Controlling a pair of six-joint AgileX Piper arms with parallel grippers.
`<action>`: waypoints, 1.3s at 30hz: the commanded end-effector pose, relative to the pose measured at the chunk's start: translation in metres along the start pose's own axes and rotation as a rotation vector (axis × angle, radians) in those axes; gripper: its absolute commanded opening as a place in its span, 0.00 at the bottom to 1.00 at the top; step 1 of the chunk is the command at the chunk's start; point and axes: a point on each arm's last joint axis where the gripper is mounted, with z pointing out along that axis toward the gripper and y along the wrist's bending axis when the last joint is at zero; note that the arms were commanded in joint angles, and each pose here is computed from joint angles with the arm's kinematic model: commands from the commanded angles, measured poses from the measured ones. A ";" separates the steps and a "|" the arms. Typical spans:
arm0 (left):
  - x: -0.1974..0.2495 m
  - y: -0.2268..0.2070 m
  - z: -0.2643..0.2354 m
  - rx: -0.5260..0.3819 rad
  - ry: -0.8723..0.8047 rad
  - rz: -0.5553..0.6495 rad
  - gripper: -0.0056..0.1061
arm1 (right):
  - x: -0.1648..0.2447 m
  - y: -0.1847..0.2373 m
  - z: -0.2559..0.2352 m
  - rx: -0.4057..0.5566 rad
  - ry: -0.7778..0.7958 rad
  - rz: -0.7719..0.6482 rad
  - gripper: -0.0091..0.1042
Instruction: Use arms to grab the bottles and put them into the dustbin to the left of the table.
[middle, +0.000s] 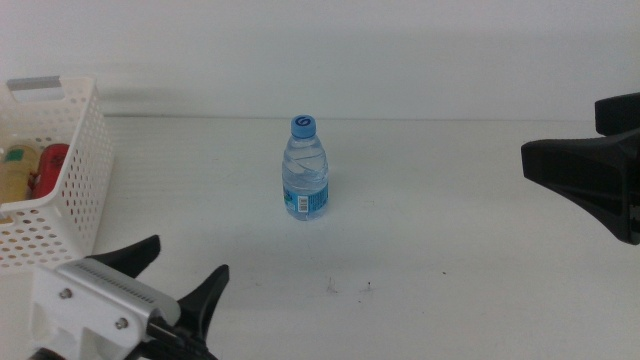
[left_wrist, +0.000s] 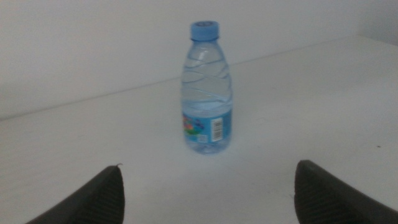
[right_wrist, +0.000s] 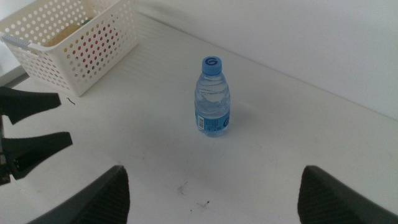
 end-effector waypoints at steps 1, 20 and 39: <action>0.002 -0.004 0.003 0.036 -0.030 -0.014 0.89 | -0.003 0.000 -0.003 0.000 -0.020 -0.007 0.90; -0.005 -0.005 0.017 0.019 -0.053 -0.018 0.89 | -0.003 0.000 -0.003 0.000 -0.020 -0.007 0.90; -0.012 0.014 0.075 0.090 -0.033 -0.023 0.89 | -0.003 0.000 -0.003 0.000 -0.020 -0.007 0.90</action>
